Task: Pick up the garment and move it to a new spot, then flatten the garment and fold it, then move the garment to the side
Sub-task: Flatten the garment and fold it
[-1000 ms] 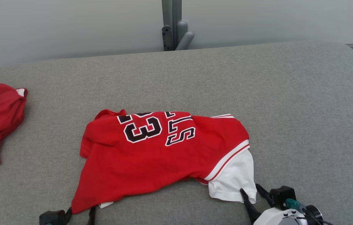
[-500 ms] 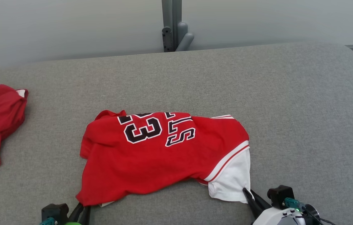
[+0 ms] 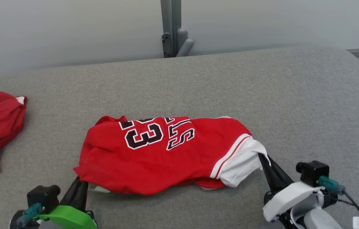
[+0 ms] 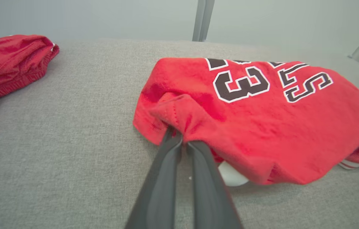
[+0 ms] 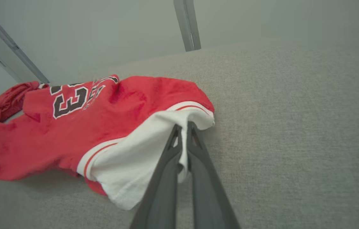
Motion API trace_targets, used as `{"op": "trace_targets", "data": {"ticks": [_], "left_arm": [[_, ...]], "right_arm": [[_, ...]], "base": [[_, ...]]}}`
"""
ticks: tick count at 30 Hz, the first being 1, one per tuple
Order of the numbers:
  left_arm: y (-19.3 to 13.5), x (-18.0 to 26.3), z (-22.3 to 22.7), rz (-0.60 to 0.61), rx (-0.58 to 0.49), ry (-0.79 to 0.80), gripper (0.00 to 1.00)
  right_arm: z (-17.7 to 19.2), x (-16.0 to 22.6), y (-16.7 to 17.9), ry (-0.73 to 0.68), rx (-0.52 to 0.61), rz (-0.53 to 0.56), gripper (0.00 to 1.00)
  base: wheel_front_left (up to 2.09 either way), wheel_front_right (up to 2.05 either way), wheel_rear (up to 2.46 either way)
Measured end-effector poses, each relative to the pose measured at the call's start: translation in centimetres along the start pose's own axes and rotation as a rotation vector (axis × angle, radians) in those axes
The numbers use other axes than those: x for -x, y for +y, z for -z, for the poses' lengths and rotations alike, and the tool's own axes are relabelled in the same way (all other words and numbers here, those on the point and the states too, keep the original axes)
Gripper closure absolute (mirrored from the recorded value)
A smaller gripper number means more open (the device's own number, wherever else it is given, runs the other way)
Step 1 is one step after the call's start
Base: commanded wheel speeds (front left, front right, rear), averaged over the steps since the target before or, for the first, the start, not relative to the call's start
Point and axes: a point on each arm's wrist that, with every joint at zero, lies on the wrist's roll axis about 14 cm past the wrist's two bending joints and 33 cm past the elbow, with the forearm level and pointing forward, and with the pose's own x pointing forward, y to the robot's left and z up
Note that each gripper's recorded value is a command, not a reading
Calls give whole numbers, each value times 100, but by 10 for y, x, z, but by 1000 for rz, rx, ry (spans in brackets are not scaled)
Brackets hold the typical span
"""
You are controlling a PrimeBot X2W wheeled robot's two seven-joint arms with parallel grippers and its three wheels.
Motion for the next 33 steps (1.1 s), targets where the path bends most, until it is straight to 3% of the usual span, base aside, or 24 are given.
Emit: {"op": "trace_targets", "data": {"ticks": [6,8,9,10,15,20,26,33], "left_arm": [[-24,7,-76,66,24,-174,100],[-26,9,-87,72,22,-195,100],[-31,14,-111,95,13,-239,100],[-31,14,-111,95,13,-239,100],[-41,17,-181,152,-65,-348,100],[-47,0,-234,198,-156,-376,100],[-41,-51,-274,205,-213,-329,100],[-11,-138,-293,121,-229,-235,100]], "right_arm": [[-98,3,4,-268,-79,-37,100],[-112,5,5,-305,-89,-45,100],[-142,10,9,-380,-106,-73,100],[-142,10,9,-380,-106,-73,100],[-224,18,16,-560,-87,-141,100],[-292,11,16,-676,3,-157,100],[-337,-31,12,-706,51,-140,100],[-370,-113,7,-704,92,-95,100]], "base": [[0,0,0],[0,0,0],[0,0,0],[0,0,0],[0,0,0],[0,0,0],[0,0,0],[0,0,0]]}}
